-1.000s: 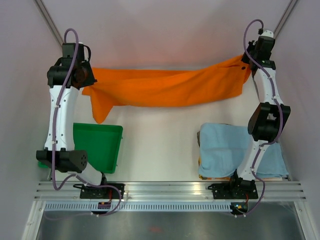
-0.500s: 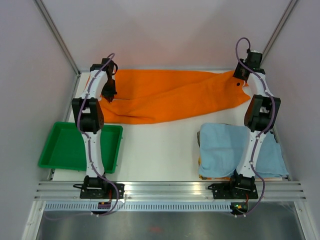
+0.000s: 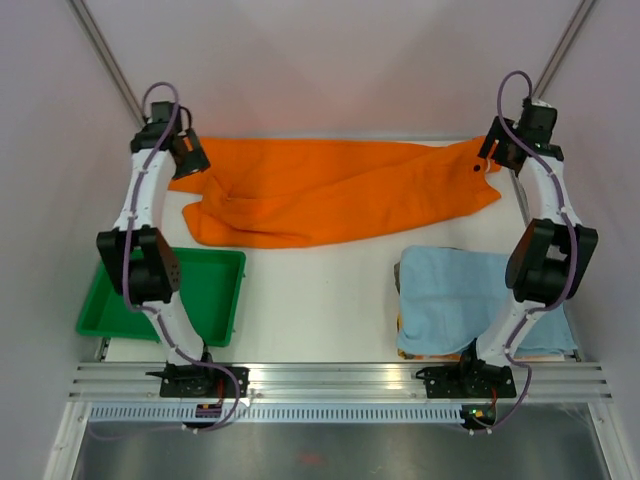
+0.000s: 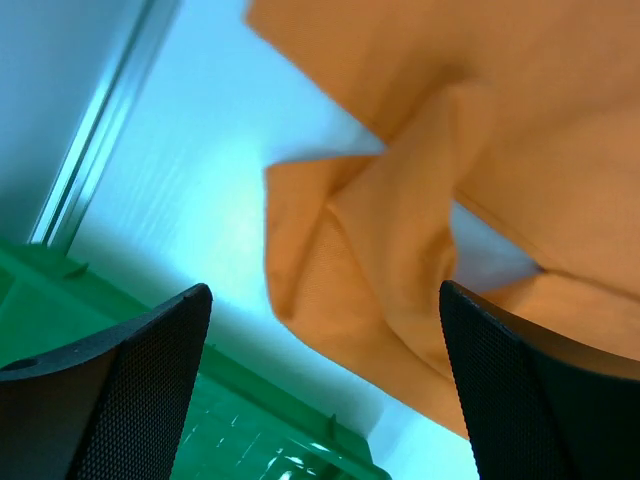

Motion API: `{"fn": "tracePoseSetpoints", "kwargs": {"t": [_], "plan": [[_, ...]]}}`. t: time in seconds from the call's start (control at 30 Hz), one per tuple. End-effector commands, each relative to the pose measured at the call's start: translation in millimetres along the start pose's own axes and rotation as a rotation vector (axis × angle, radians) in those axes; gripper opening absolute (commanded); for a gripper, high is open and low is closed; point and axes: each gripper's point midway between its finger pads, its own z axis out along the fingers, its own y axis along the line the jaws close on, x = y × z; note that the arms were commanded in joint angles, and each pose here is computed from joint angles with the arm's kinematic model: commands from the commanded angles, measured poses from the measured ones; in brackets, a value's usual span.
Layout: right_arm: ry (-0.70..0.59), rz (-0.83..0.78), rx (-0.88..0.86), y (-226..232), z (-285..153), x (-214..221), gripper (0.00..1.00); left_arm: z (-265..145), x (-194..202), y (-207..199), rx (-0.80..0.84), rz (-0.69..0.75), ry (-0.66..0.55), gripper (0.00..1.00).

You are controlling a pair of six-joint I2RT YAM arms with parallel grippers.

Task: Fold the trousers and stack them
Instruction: Flatten the trousers out

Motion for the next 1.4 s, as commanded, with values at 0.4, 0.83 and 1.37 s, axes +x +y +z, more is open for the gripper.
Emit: {"fn": "tracePoseSetpoints", "kwargs": {"t": [0.4,0.83,1.37], "plan": [[0.121,0.321,0.163,-78.7,34.7,124.6,0.75,25.2,48.1,91.0,0.018,-0.413,0.018,0.97],[-0.016,0.473,0.111,-73.8,78.8,120.6,0.65,40.1,73.2,90.7,0.036,-0.45,0.053,0.95],[-0.061,0.384,0.152,-76.3,-12.4,98.2,0.0,42.6,83.2,96.1,0.007,-0.416,0.068,0.95]]}}
